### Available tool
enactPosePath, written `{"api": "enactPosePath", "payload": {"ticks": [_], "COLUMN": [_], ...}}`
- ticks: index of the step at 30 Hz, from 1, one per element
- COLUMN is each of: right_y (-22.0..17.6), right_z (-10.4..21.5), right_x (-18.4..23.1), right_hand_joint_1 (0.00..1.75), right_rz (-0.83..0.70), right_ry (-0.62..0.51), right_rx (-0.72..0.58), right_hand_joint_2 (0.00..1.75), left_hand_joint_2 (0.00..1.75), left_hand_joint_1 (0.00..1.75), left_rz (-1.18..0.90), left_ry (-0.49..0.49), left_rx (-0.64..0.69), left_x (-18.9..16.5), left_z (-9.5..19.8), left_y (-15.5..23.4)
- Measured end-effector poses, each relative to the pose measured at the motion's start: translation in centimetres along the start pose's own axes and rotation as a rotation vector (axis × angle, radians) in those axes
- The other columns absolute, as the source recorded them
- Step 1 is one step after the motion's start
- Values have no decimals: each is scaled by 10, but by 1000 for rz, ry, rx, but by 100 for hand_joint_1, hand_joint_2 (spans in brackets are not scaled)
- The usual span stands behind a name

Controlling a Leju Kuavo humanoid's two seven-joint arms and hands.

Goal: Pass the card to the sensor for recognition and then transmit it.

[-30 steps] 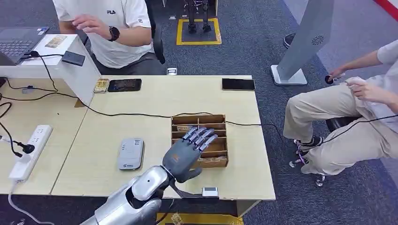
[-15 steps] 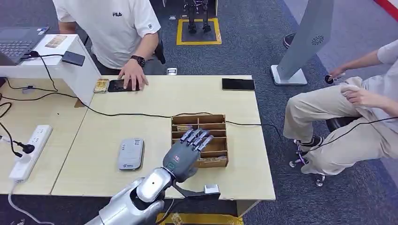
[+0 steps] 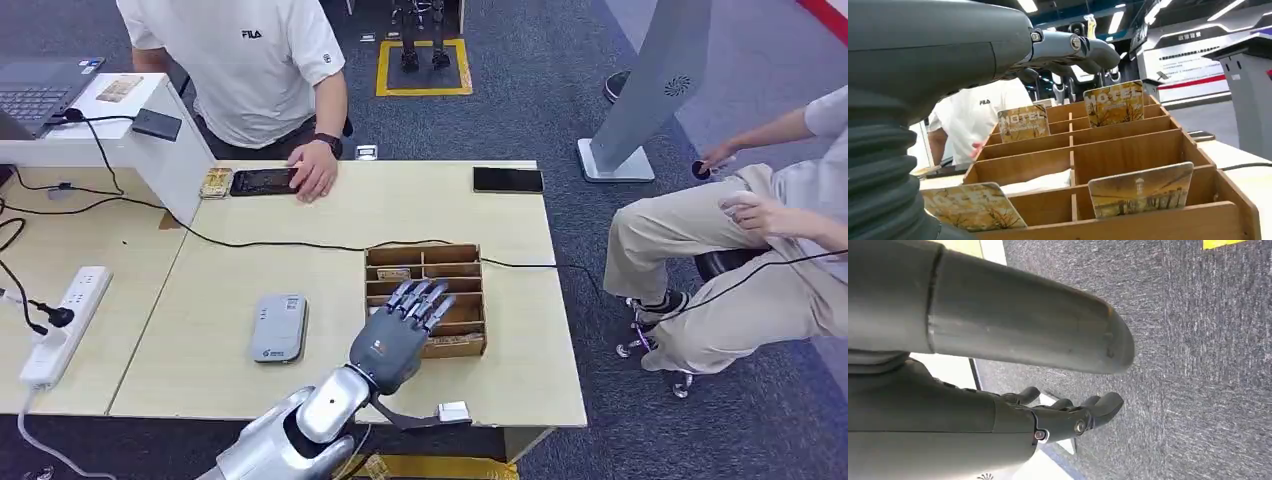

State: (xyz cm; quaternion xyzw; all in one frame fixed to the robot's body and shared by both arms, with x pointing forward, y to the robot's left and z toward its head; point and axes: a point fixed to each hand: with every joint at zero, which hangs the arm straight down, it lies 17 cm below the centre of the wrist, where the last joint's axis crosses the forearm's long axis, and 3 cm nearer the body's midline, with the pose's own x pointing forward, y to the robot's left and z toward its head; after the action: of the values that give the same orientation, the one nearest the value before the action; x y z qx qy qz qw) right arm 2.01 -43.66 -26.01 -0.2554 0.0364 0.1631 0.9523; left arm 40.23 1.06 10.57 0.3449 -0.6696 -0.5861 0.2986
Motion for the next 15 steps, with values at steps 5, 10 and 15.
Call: {"api": "enactPosePath", "payload": {"ticks": [5,10,15], "right_y": [1,3,3], "right_z": [1,2,3], "right_x": [-1,-2,-3], "right_hand_joint_1": [0,0,0], "right_rz": [-7,-11,-16], "right_ry": [4,6,15], "right_rx": [3,6,4], "right_hand_joint_2": [0,0,0], "left_hand_joint_2": [175,175,175], "left_hand_joint_1": [0,0,0], "left_rz": [-25,-29,-30], "left_ry": [27,59,94], "left_rx": [11,42,54], "left_x": [-2,-3,-10], "left_z": [2,3,2], "left_y": [0,4,6]}}
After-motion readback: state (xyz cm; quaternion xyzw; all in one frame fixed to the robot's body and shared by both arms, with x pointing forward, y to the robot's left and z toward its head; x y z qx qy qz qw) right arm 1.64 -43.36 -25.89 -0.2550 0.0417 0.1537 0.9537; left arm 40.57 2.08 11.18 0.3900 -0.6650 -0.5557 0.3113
